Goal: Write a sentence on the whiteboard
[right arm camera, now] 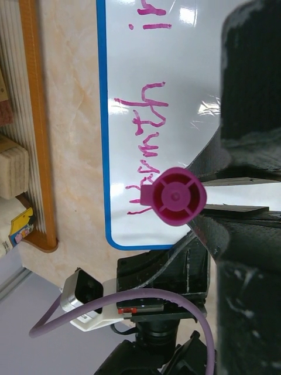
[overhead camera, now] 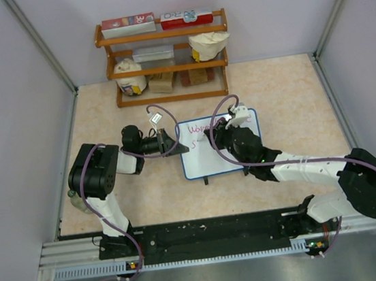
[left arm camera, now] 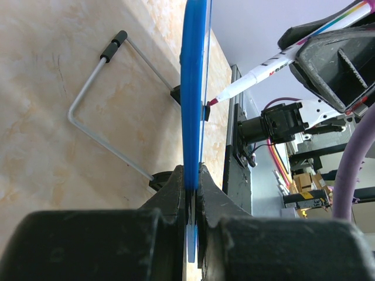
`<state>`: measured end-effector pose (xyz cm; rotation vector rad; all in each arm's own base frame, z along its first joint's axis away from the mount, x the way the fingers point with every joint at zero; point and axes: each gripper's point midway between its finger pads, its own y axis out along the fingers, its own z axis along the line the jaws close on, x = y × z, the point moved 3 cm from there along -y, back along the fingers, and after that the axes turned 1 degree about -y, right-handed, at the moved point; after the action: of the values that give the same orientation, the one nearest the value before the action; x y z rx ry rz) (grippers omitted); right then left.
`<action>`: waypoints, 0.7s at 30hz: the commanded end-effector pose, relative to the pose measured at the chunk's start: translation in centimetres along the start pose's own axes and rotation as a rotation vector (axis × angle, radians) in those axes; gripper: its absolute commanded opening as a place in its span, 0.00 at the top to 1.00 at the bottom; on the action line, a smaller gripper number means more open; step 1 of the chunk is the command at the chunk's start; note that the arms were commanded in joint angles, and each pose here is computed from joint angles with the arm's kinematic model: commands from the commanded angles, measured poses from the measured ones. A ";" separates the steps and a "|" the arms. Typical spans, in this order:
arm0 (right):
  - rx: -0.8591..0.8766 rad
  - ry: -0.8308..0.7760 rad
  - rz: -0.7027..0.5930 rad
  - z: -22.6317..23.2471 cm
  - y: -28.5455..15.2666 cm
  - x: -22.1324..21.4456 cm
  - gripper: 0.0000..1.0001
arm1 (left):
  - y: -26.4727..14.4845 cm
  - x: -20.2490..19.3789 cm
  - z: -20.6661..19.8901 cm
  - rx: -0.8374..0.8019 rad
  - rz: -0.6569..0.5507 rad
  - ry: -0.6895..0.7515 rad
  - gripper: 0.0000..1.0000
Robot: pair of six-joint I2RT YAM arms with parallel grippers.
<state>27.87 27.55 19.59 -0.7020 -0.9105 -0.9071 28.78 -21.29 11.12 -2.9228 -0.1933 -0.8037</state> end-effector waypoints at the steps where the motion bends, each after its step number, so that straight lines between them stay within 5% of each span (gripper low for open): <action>1: 0.009 0.026 -0.042 0.7 0.8 1.6 1.00 | 0.1 0.4 -0.1 -0.005 -0.010 0.014 1.00; 21: -0.001 0.020 0.024 -0.5 0.4 -0.7 1.00 | 0.1 0.5 -0.1 -0.005 -0.012 0.017 1.00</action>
<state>28.00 27.78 18.73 -0.7079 -0.8891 -0.8904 28.78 -21.29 11.12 -2.9230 -0.1928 -0.8038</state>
